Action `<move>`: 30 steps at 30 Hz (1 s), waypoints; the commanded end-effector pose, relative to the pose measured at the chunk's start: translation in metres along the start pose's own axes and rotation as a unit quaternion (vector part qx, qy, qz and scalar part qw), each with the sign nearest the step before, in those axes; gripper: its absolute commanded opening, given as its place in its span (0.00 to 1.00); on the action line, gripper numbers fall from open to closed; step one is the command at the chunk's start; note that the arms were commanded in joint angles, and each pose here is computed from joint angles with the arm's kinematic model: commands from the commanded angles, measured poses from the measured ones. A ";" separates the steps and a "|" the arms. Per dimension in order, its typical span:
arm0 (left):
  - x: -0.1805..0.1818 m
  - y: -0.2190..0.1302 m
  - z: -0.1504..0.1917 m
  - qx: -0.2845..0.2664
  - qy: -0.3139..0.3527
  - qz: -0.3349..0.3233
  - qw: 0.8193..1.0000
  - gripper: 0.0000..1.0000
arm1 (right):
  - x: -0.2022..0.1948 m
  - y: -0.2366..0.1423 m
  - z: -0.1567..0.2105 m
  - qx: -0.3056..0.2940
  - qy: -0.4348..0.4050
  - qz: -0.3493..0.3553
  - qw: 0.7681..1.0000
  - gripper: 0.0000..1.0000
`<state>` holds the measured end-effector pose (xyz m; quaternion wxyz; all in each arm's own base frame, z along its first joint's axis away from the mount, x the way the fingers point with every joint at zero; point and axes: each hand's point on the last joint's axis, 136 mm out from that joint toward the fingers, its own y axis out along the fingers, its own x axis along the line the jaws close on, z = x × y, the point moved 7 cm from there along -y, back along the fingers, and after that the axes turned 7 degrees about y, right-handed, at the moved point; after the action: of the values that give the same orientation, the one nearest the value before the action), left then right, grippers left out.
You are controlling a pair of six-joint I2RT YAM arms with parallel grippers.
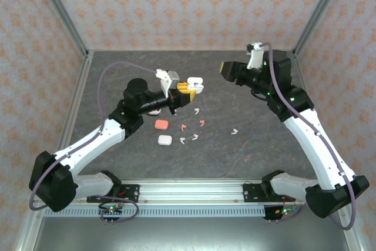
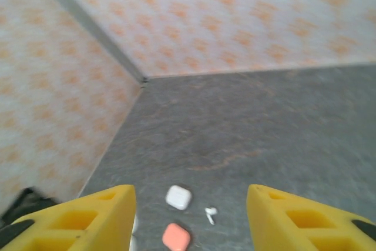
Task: Insert the wireless bluetooth earbuds into the charging case
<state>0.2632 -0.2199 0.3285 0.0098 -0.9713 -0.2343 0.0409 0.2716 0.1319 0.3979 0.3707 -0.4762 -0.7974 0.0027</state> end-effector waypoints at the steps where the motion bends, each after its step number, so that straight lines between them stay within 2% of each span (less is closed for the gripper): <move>1: -0.007 -0.008 -0.015 -0.032 0.037 -0.007 0.999 0.00 | -0.056 0.009 0.041 0.075 0.092 0.121 0.986 0.50; 7: -0.010 -0.012 -0.018 -0.029 0.049 -0.007 0.998 0.00 | -0.120 0.031 0.110 0.170 0.117 0.240 0.949 0.45; 13: -0.011 -0.013 -0.019 -0.023 0.052 -0.006 0.998 0.00 | -0.166 0.048 0.164 0.203 0.145 0.299 0.921 0.42; 17: -0.010 -0.013 -0.017 -0.019 0.050 -0.006 0.999 0.00 | -0.187 0.062 0.192 0.226 0.157 0.311 0.910 0.41; 23: -0.010 -0.013 -0.018 -0.015 0.048 -0.006 0.999 0.00 | -0.206 0.076 0.210 0.232 0.174 0.323 0.901 0.39; 30: -0.011 -0.012 -0.019 -0.010 0.050 -0.006 0.999 0.00 | -0.215 0.079 0.215 0.235 0.172 0.335 0.896 0.36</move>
<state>0.2559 -0.2143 0.3288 0.0268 -0.9702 -0.2399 0.0215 0.2583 0.0910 0.0904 0.5899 -0.5905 -0.4951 0.2413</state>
